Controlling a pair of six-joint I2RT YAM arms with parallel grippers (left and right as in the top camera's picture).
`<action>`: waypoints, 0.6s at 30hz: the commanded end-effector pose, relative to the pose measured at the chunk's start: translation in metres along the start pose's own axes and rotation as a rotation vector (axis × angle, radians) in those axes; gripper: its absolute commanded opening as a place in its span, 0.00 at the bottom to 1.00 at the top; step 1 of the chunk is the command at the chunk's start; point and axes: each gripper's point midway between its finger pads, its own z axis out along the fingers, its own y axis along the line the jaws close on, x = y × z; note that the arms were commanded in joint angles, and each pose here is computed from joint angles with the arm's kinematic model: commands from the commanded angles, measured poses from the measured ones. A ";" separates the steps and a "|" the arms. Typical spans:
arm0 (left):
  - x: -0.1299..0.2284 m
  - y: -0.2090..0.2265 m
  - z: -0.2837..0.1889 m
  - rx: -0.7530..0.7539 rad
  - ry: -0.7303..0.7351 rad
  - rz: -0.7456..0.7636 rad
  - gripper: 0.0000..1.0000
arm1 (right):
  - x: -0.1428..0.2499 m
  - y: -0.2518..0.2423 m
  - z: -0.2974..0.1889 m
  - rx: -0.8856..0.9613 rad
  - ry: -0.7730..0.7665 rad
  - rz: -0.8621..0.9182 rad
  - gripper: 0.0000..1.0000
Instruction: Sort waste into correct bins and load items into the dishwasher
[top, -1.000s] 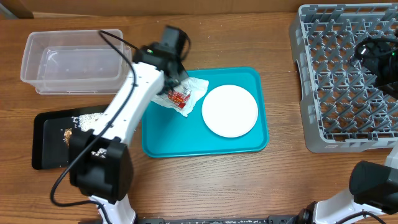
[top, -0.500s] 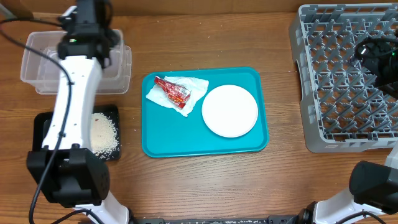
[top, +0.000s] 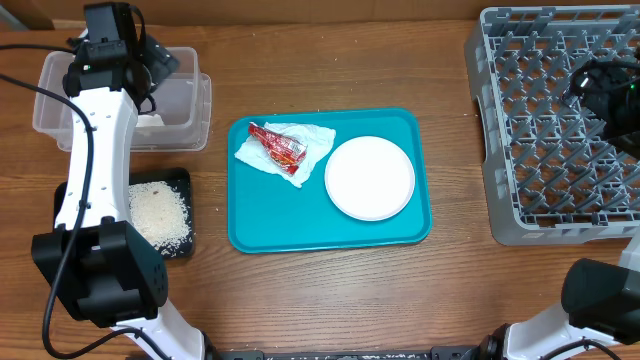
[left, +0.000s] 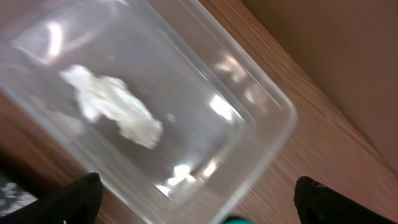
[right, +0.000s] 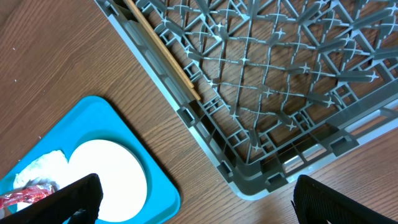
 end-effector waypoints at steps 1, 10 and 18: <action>0.036 -0.045 -0.008 0.209 0.152 0.149 0.93 | -0.001 0.001 -0.005 0.000 -0.018 0.001 1.00; 0.144 -0.084 -0.033 0.223 0.374 0.333 0.85 | -0.001 0.001 -0.005 0.000 -0.018 0.001 1.00; 0.206 -0.083 -0.021 0.069 0.342 0.342 0.83 | -0.001 0.001 -0.005 0.000 -0.019 0.001 1.00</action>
